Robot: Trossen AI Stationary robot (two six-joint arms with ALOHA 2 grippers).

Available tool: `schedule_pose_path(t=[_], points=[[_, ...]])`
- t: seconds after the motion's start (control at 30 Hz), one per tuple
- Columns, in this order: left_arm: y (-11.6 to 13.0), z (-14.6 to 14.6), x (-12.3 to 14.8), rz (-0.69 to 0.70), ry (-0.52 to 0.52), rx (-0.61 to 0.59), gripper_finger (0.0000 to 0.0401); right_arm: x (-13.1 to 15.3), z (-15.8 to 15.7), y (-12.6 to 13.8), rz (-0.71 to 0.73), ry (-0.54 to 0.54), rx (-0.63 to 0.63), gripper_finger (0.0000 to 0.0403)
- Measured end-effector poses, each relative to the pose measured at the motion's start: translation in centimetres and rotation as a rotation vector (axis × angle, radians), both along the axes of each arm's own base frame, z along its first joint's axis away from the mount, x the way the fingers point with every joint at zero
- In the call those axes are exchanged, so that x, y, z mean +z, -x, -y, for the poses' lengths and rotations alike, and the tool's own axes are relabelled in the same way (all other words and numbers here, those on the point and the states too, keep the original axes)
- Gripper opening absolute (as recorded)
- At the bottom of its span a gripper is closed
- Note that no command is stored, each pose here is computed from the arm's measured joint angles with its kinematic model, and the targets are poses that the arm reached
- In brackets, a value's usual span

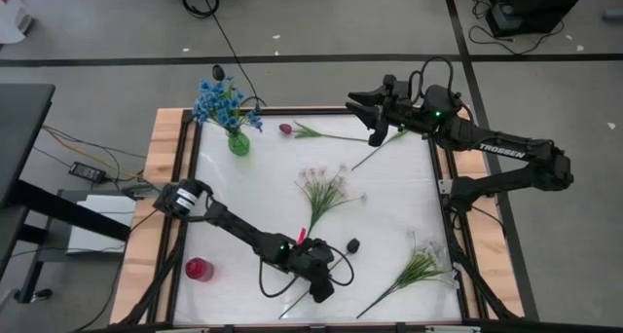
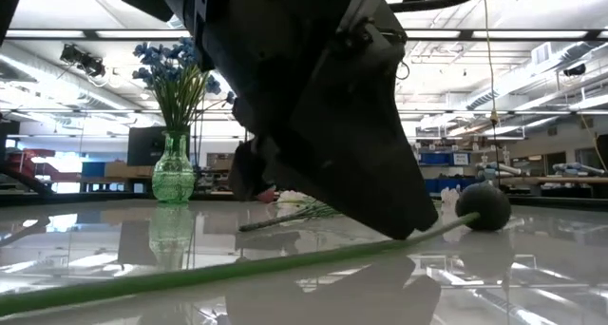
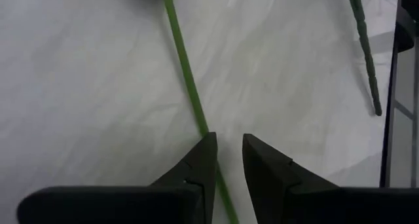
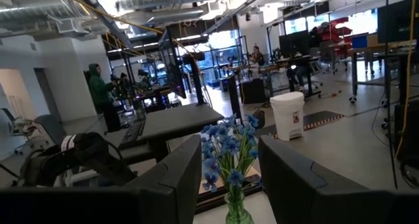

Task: Sort flowers into vase by color
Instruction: Put the black tulip into the green vase

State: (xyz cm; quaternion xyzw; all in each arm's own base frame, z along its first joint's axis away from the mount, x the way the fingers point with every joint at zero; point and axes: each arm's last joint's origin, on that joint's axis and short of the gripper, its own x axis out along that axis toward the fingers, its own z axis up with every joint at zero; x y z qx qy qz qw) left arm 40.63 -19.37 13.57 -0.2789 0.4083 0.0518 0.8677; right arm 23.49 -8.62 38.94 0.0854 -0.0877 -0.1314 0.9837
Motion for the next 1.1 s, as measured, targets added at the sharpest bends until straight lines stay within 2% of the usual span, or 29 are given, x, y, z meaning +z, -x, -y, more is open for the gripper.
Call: schedule_pose_path(t=[0.3, 0.6, 0.77, 0.93, 1.1], points=[[0.1, 0.3, -0.8, -0.028, 0.008, 0.015, 0.0078, 0.0, 0.0, 0.0, -0.003, -0.001, 0.000, 0.0160], [0.4, 0.1, -1.2, -0.081, 0.001, 0.032, 0.0038, 0.0, 0.0, 0.0, -0.003, -0.001, 0.000, 0.0160], [0.4, 0.0, -1.2, -0.081, 0.007, 0.035, 0.0031, 0.0, 0.0, 0.0, -0.003, -0.001, 0.000, 0.0160], [0.0, -0.5, -0.5, -0.039, 0.004, -0.006, 0.0053, 0.0, 0.0, 0.0, -0.003, -0.001, 0.000, 0.0160], [-0.7, -1.1, -0.1, 0.025, -0.013, -0.028, 0.0105, 0.0, 0.0, 0.0, -0.003, -0.001, 0.000, 0.0160]])
